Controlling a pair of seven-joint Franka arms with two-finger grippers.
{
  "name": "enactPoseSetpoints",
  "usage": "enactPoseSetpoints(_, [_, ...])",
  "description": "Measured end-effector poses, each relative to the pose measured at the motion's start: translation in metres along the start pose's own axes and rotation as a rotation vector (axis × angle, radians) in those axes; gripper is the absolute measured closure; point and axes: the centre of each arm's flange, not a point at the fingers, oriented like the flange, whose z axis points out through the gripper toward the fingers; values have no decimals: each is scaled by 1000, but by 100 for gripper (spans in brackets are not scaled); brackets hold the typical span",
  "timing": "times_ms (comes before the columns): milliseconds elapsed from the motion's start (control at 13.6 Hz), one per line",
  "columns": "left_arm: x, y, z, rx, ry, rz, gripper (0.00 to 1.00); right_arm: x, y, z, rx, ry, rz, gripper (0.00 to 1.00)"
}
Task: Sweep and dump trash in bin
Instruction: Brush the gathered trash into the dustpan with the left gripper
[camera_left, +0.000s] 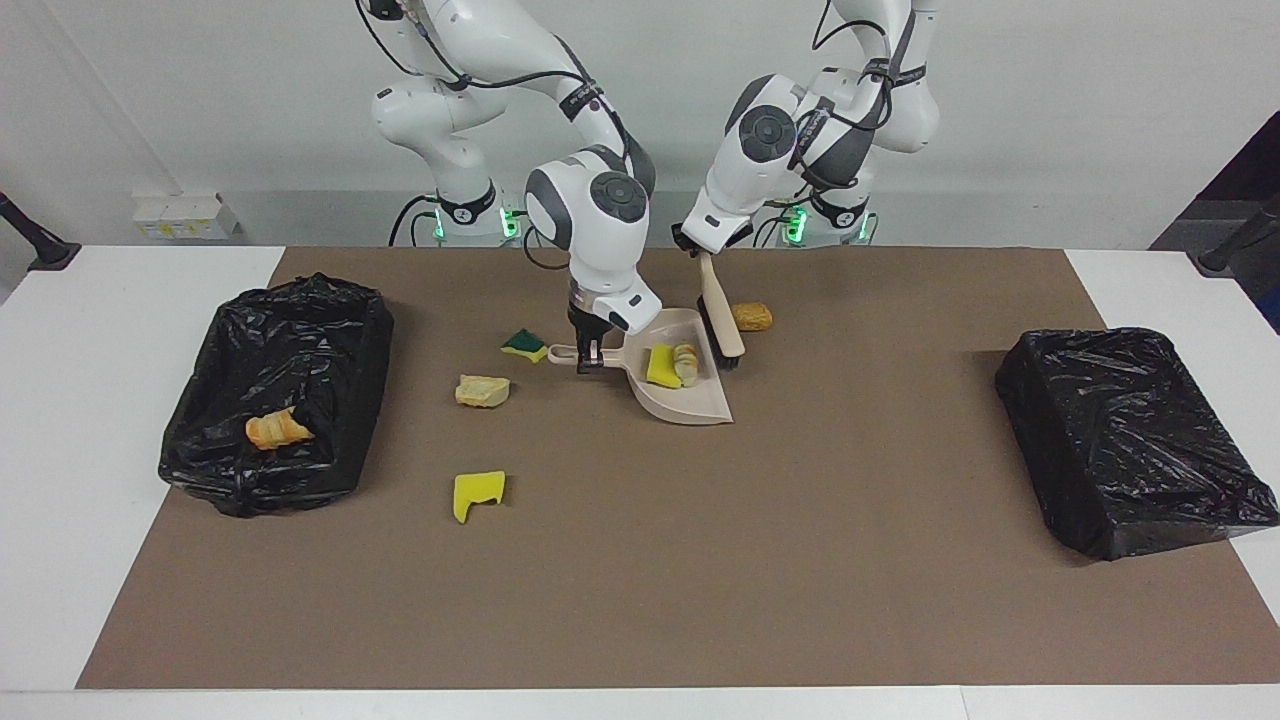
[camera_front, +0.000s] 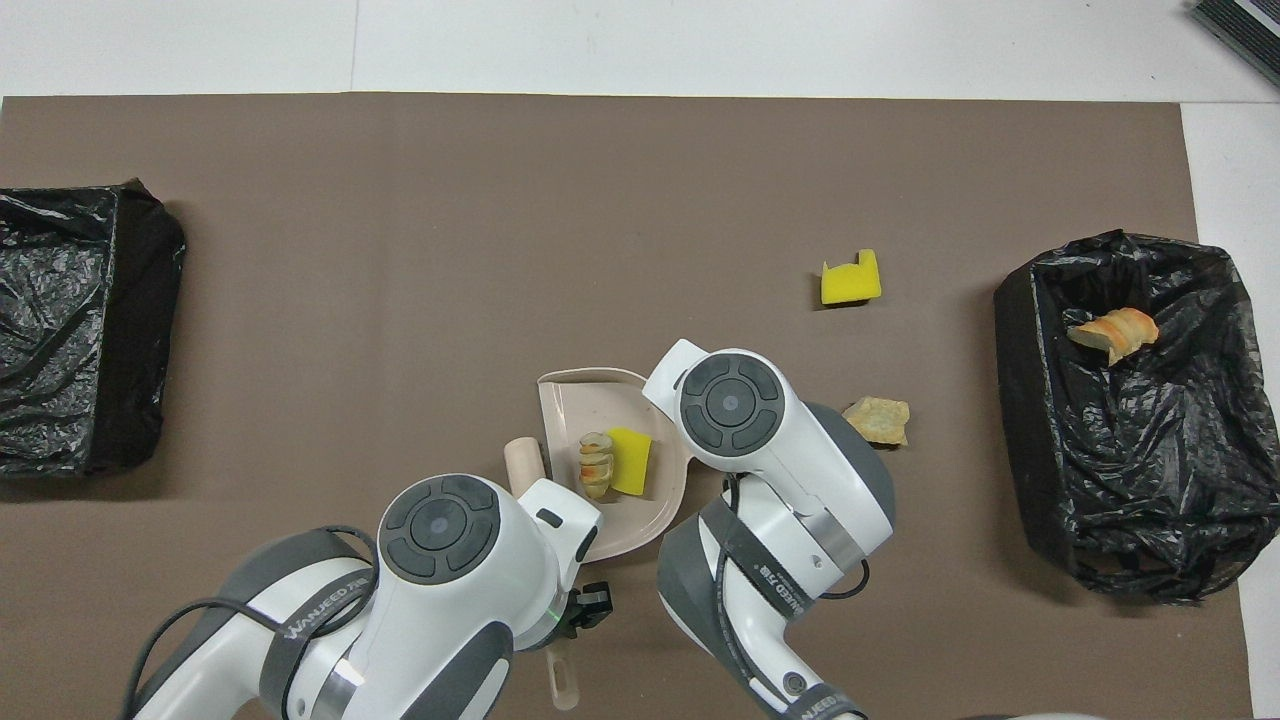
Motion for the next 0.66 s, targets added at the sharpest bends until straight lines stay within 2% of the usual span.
enactPoseSetpoints(221, [-11,-29,-1,120,-3,-160,74,0,0,0,0,0,0,67])
enactPoseSetpoints(443, [-19,-59,26,173,-27,-254,74,0,0,0,0,0,0,67])
enactPoseSetpoints(516, [-21,-67,37,182,-30,-272,74,0,0,0,0,0,0,67])
enactPoseSetpoints(664, [-15,-72,50,151,-6,-293,74,0,0,0,0,0,0,67])
